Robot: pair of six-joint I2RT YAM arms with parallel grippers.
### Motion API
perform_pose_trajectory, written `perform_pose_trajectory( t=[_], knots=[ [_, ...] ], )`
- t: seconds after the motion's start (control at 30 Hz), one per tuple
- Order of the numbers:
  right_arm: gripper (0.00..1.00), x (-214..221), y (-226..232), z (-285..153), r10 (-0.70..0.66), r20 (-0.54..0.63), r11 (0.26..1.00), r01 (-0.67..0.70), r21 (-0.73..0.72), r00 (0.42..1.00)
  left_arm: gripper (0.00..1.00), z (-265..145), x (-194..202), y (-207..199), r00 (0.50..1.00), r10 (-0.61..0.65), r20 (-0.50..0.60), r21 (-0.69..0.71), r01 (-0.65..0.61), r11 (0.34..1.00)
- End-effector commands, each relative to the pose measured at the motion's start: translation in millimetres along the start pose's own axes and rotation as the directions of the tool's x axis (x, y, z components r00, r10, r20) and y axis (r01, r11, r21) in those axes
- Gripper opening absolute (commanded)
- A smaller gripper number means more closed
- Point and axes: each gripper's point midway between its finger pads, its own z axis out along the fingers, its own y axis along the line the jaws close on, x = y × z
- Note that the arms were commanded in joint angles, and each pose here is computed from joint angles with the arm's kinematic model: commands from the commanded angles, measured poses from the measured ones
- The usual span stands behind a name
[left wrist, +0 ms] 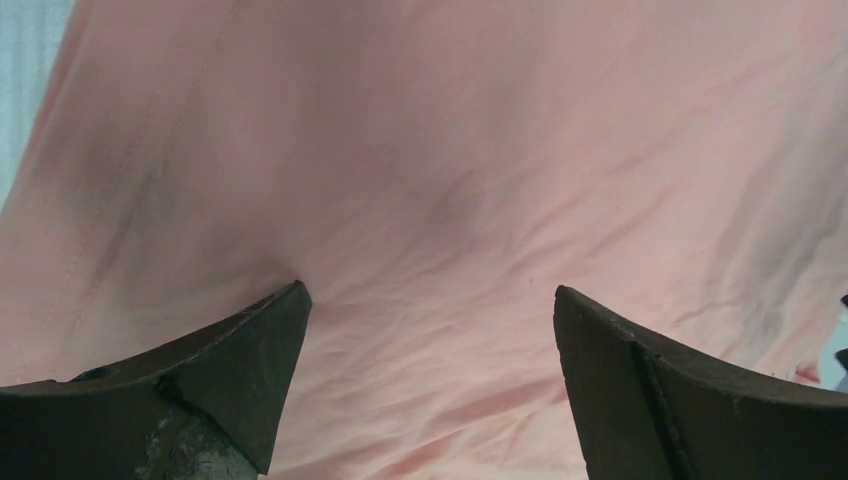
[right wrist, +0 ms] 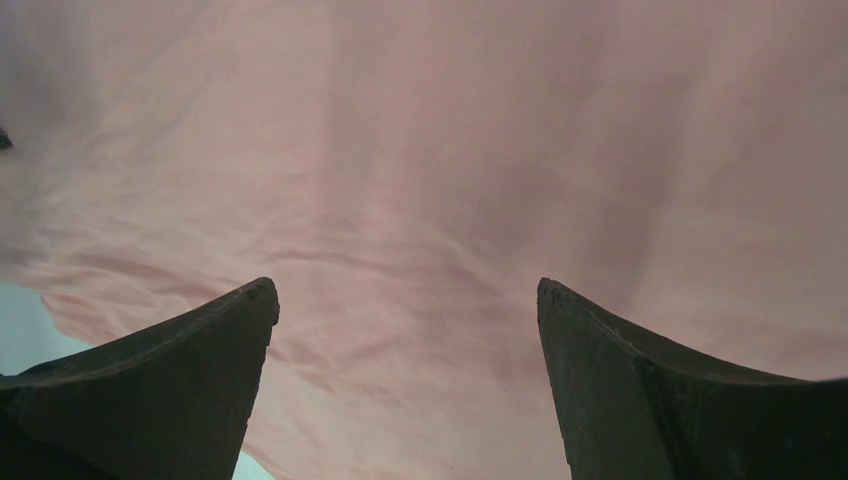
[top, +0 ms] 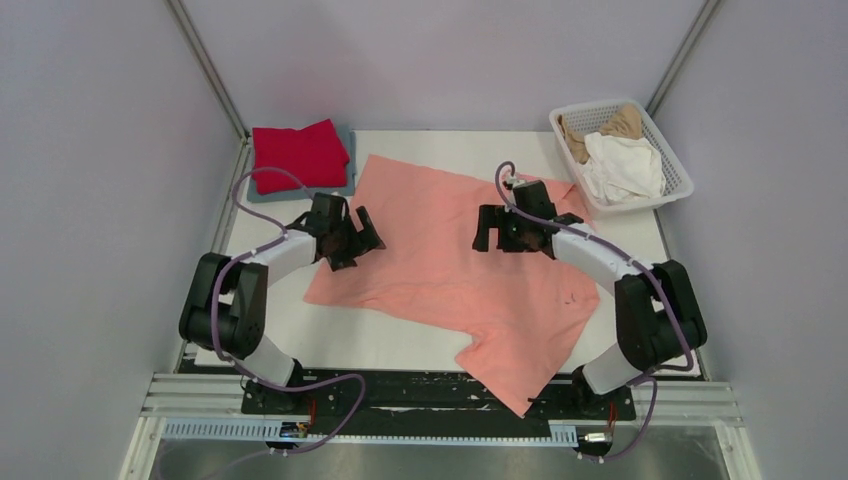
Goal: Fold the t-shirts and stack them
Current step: Flatten out the tshirt
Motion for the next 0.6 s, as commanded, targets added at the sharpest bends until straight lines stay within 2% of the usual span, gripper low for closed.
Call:
perform_pose_trajectory(
  t=[0.0, 0.13, 0.33, 0.47, 0.57],
  knots=[
    [1.0, 28.1, 7.6, 13.9, 0.031, -0.062, 0.999, -0.032, -0.019, 0.998, 1.0, -2.5, 26.7, 27.9, 0.997, -0.071, -0.012, -0.06, 0.071, 0.996],
    [1.0, 83.3, 15.9, 21.1, 0.011, -0.194, 0.999, -0.02, -0.045, 0.981, 1.0, -16.0, 67.9, 66.2, 0.988, -0.135, -0.077, -0.179, 0.119, 0.977],
    [1.0, 143.5, 24.3, 12.6, -0.024, -0.285, 1.0, 0.019, -0.023, 0.958, 1.0, -54.9, 88.7, 107.2, 0.975, -0.219, 0.02, -0.329, 0.214, 0.92],
    [1.0, 150.3, 41.1, 7.3, -0.063, -0.272, 0.998, 0.055, -0.036, 0.96, 1.0, -74.1, 79.3, 111.9, 0.968, -0.225, 0.115, -0.333, 0.251, 0.909],
    [1.0, 122.1, 63.2, -2.2, -0.074, -0.189, 0.994, 0.058, -0.087, 0.979, 1.0, -84.2, 71.4, 115.8, 0.965, -0.215, 0.152, -0.363, 0.256, 0.896]
  ],
)
